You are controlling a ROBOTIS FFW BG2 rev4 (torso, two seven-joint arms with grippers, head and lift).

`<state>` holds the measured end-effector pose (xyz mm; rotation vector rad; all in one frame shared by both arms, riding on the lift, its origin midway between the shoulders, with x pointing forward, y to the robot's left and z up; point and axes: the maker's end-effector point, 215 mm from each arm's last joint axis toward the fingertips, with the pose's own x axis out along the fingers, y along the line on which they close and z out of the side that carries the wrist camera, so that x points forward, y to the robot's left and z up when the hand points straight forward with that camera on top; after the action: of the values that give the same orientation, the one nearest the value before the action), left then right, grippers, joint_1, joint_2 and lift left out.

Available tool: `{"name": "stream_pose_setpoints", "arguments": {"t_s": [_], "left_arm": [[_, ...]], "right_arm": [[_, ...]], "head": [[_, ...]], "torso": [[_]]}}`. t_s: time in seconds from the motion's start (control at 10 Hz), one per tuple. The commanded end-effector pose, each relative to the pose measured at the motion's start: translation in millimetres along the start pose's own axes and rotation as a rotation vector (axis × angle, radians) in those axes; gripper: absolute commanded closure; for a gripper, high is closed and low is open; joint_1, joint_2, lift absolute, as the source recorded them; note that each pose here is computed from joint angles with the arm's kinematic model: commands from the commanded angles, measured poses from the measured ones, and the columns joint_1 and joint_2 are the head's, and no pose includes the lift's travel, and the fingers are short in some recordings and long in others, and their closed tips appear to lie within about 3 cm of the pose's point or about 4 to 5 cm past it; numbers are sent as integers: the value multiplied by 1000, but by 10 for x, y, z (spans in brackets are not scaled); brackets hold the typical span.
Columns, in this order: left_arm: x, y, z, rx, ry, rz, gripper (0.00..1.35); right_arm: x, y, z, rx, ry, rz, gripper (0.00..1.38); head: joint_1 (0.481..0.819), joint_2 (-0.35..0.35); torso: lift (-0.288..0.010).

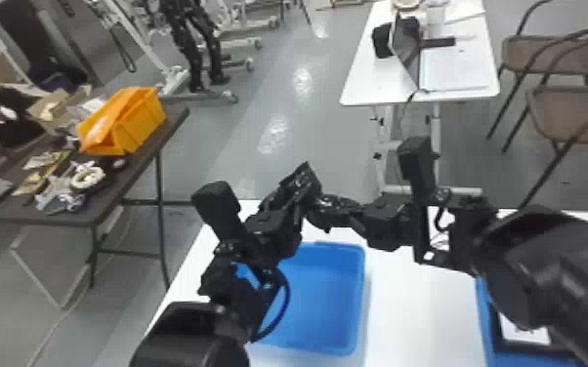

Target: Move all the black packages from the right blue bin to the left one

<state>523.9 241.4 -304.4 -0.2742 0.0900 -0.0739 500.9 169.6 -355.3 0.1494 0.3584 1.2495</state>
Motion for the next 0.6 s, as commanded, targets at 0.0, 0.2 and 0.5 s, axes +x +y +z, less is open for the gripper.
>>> {"name": "stream_pose_setpoints", "arguments": {"t_s": [0.0,0.2,0.5], "left_arm": [[-37,36,63,12,-36,18,1227],[-68,91,98,13,-59,46,1227],[-217,328,32,75,-59,93,1227]], "right_arm": [[-11,-13,-14,9,-5,-5,1108],[-78,-140,-20,30,-24,-35,730],[-527,-514,-158,41,-42,-163,117]], "head": [[695,350],[695,350],[695,350]], "torso": [[-39],[-39],[-39]]}}
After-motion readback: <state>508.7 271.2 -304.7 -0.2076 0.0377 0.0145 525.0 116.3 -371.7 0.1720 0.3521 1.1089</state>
